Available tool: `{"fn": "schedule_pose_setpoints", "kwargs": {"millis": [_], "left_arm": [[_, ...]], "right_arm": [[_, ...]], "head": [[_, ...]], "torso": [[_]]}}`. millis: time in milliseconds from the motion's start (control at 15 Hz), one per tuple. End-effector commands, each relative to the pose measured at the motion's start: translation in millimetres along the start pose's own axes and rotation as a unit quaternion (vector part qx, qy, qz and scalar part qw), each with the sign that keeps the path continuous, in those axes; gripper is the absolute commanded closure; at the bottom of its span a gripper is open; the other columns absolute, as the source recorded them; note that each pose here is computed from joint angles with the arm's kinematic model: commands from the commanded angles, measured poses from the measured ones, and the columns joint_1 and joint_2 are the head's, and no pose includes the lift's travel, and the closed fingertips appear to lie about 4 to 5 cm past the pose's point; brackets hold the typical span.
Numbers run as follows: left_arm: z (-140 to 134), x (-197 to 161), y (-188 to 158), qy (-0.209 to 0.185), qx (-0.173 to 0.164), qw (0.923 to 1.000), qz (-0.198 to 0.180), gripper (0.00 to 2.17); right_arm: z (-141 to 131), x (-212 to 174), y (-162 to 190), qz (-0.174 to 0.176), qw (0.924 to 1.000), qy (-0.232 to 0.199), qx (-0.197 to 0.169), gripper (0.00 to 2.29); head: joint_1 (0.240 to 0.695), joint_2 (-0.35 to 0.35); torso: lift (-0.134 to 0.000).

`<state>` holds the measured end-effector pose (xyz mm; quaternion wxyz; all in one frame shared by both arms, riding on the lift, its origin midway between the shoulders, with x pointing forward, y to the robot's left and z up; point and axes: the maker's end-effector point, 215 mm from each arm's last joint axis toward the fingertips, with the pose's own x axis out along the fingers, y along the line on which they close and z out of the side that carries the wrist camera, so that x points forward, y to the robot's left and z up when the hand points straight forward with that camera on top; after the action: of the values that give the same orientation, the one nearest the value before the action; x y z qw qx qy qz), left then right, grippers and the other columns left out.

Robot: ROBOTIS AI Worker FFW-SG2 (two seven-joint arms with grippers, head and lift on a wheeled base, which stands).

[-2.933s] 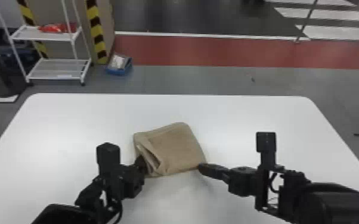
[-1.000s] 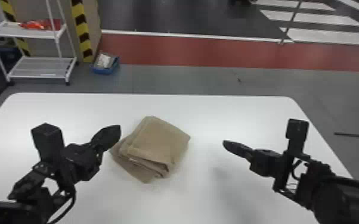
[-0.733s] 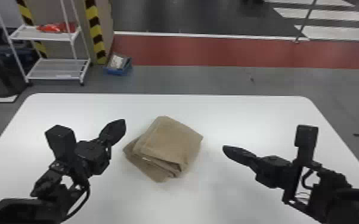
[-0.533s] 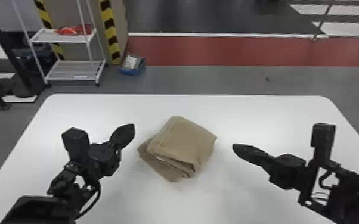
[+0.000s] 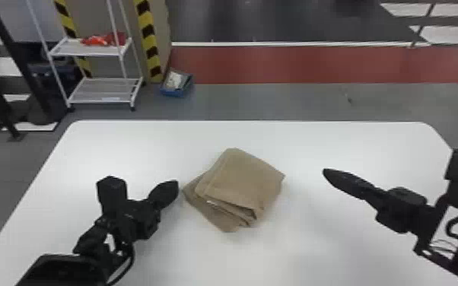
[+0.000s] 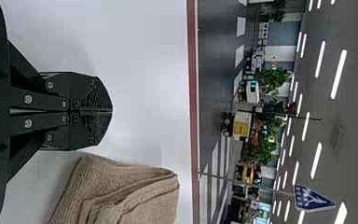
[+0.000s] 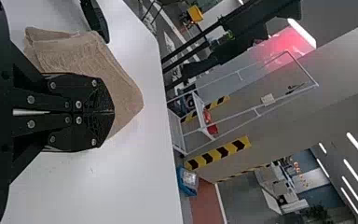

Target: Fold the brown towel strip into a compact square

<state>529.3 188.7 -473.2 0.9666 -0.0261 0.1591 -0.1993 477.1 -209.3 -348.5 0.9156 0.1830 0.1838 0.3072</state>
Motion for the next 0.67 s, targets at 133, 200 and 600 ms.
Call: {"fn": "schedule_pose_setpoints", "kwargs": {"millis": [133, 200, 600], "left_arm": [[-9.5, -7.0, -33.4, 0.006, -0.022, 0.9992, -0.034, 2.12], [-12.0, -11.6, -43.5, 0.007, -0.024, 0.9987, -0.044, 2.12], [-11.6, -21.0, -133.3, 0.021, -0.059, 0.9896, -0.130, 2.12]], "right_arm": [[23.1, -7.4, -9.2, -0.007, 0.9999, -0.007, -0.009, 1.94], [28.2, -5.5, -8.5, -0.005, 0.9999, -0.009, -0.013, 1.94], [33.7, -1.5, -8.3, -0.005, 0.9997, -0.007, -0.025, 1.94]], "head": [[0.695, -0.040], [0.695, -0.050], [0.695, -0.113]], "torso": [[-0.115], [-0.115], [-0.115]]}}
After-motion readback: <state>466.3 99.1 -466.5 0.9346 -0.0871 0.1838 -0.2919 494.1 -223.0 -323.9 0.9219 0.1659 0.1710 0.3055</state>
